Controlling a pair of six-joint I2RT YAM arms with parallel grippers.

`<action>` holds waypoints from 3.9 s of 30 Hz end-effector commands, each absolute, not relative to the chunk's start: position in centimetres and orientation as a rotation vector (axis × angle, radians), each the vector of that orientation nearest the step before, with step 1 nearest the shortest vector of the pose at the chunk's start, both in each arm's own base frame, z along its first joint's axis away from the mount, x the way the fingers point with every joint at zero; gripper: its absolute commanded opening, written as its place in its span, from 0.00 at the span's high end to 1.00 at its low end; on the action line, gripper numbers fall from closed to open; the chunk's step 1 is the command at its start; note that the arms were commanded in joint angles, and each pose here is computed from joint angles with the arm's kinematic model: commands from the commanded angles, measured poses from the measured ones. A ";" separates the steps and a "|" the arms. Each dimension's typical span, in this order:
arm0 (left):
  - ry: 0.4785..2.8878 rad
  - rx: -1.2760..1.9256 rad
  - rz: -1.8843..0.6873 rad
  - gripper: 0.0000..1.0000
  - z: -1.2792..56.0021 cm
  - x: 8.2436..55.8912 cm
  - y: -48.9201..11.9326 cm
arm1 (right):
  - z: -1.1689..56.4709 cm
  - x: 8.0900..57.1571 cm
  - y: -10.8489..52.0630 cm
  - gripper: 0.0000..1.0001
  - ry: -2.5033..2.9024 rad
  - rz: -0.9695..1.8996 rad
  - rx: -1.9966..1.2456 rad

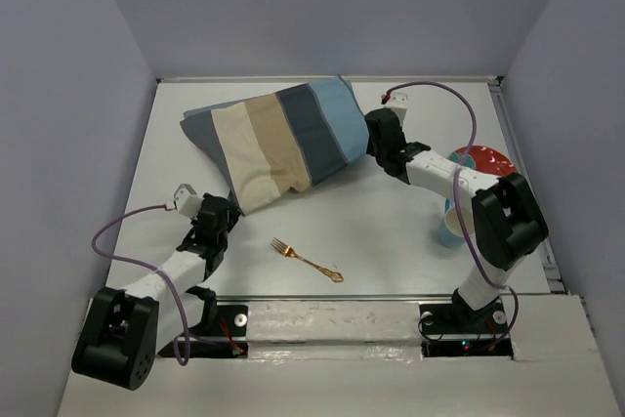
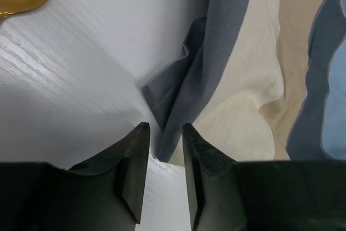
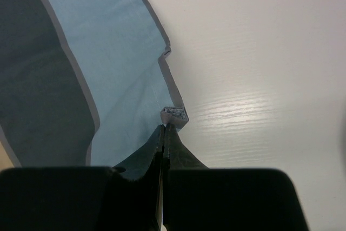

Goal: Set the dinner table for one person

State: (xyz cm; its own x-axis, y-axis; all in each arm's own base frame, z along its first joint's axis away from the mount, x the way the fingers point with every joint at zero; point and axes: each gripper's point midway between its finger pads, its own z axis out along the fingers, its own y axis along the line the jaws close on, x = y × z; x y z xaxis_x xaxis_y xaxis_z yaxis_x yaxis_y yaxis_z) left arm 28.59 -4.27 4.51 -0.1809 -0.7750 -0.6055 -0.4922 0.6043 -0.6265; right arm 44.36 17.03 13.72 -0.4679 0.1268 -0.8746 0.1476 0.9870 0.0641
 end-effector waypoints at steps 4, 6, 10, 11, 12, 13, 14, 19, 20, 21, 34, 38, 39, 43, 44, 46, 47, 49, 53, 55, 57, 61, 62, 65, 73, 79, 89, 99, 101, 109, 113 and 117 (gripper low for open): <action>1.828 -1.092 -0.309 0.72 4.1 29.5 -2.4 | 16.2 44.8 16.1 1.00 1.991 0.010 0.234; 1.863 -1.092 -0.290 0.72 3.4 29.7 -2.4 | 16.2 44.9 15.7 1.00 1.992 0.003 0.239; 1.877 -1.066 -0.298 0.65 4.0 31.3 -2.8 | 16.6 45.1 16.2 1.00 1.974 0.039 0.235; 1.890 -1.059 -0.298 0.63 3.7 31.6 -2.9 | 16.6 45.1 16.3 1.00 1.968 0.047 0.237; 1.894 -1.058 -0.297 0.62 3.6 31.7 -2.9 | 16.7 45.1 16.3 1.00 1.966 0.050 0.236; 1.894 -1.053 -0.296 0.62 3.8 32.0 -3.0 | 16.7 45.1 16.4 1.00 1.964 0.058 0.232; 1.893 -1.050 -0.294 0.62 3.8 32.1 -3.0 | 16.6 45.1 16.4 1.00 1.965 0.060 0.229; 1.908 -1.014 -0.289 0.63 3.9 32.5 -3.1 | 16.8 45.1 16.6 1.00 1.959 0.074 0.221; 1.918 -1.005 -0.283 0.65 3.9 32.6 -3.2 | 16.9 45.1 16.6 1.00 1.955 0.078 0.221; 1.957 -0.988 -0.255 0.71 3.2 32.4 -3.1 | 17.0 45.1 16.7 1.00 1.954 0.080 0.221; 1.886 -0.793 -0.338 1.00 9.3 35.1 -4.4 | 19.3 44.2 16.5 1.00 1.906 0.123 0.205; 1.708 -0.773 -0.394 1.00 16.5 35.6 -3.9 | 21.3 43.7 15.5 1.00 1.860 0.098 0.209; 1.672 -0.769 -0.409 1.00 18.2 35.7 -3.9 | 21.7 43.5 15.1 1.00 1.852 0.078 0.210; 1.549 -0.749 -0.480 1.00 23.8 35.3 -3.9 | 24.1 42.5 13.6 1.00 1.800 0.063 0.231; 1.530 -0.738 -0.498 1.00 24.9 35.1 -4.0 | 25.6 41.9 13.1 1.00 1.770 0.066 0.240; 1.464 -0.710 -0.522 1.00 28.0 34.5 -4.0 | 27.4 41.4 12.3 1.00 1.736 0.048 0.243; 1.420 -0.694 -0.532 1.00 30.4 34.3 -3.8 | 28.1 41.0 11.5 1.00 1.726 0.007 0.242; 1.339 -0.687 -0.526 1.00 34.1 33.5 -3.1 | 31.0 39.8 9.9 1.00 1.671 -0.010 0.266; 1.255 -0.666 -0.549 1.00 38.6 33.1 -2.9 | 35.9 37.5 8.7 1.00 1.581 0.035 0.282; 1.232 -0.657 -0.566 1.00 39.9 33.0 -3.0 | 37.5 36.4 8.3 1.00 1.558 0.053 0.275; 1.212 -0.652 -0.581 1.00 40.8 33.1 -3.1 | 39.0 35.7 8.1 1.00 1.535 0.068 0.271; 1.159 -0.648 -0.573 1.00 43.0 33.2 -2.7 | 41.4 34.6 8.3 1.00 1.505 0.115 0.238; 1.132 -0.643 -0.576 1.00 44.2 33.1 -2.6 | 41.6 34.7 8.2 1.00 1.501 0.106 0.239; 1.158 -0.623 -0.581 1.00 44.9 35.3 -3.1 | 42.5 36.0 8.4 1.00 1.500 0.082 0.229; 1.205 -0.637 -0.573 1.00 46.3 42.7 -2.1 | 44.6 43.4 8.2 1.00 1.495 0.102 0.178; 1.243 -0.597 -0.538 1.00 49.5 47.3 -1.2 | 50.9 48.4 6.5 1.00 1.419 0.074 0.184; 1.239 -0.550 -0.580 1.00 52.8 47.0 -1.8 | 52.9 48.3 5.3 1.00 1.398 0.028 0.173; 1.489 -0.797 -0.645 1.00 27.5 43.0 -1.7 | 21.7 46.2 7.7 1.00 1.867 0.188 0.295; 1.559 -0.863 -0.631 1.00 21.8 41.9 -1.5 | 17.2 45.2 8.4 1.00 1.950 0.232 0.314; 1.673 -0.956 -0.656 1.00 11.9 37.5 -1.9 | 11.7 41.3 9.1 1.00 2.065 0.316 0.354; 1.713 -0.951 -0.645 1.00 9.5 35.1 -2.2 | 9.4 37.9 8.8 1.00 2.116 0.336 0.397; 1.700 -0.945 -0.645 1.00 9.5 33.3 -2.2 | 8.9 35.6 9.2 1.00 2.135 0.397 0.409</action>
State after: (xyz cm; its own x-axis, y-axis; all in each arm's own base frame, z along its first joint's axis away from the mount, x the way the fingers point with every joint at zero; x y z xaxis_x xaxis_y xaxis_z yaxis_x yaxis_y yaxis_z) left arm 33.64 -2.24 7.18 -0.2031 -0.8428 -0.4984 -0.3666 0.5374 -0.7595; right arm 36.80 8.50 8.54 -0.5581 0.3698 -0.7428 0.1547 0.9259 0.3447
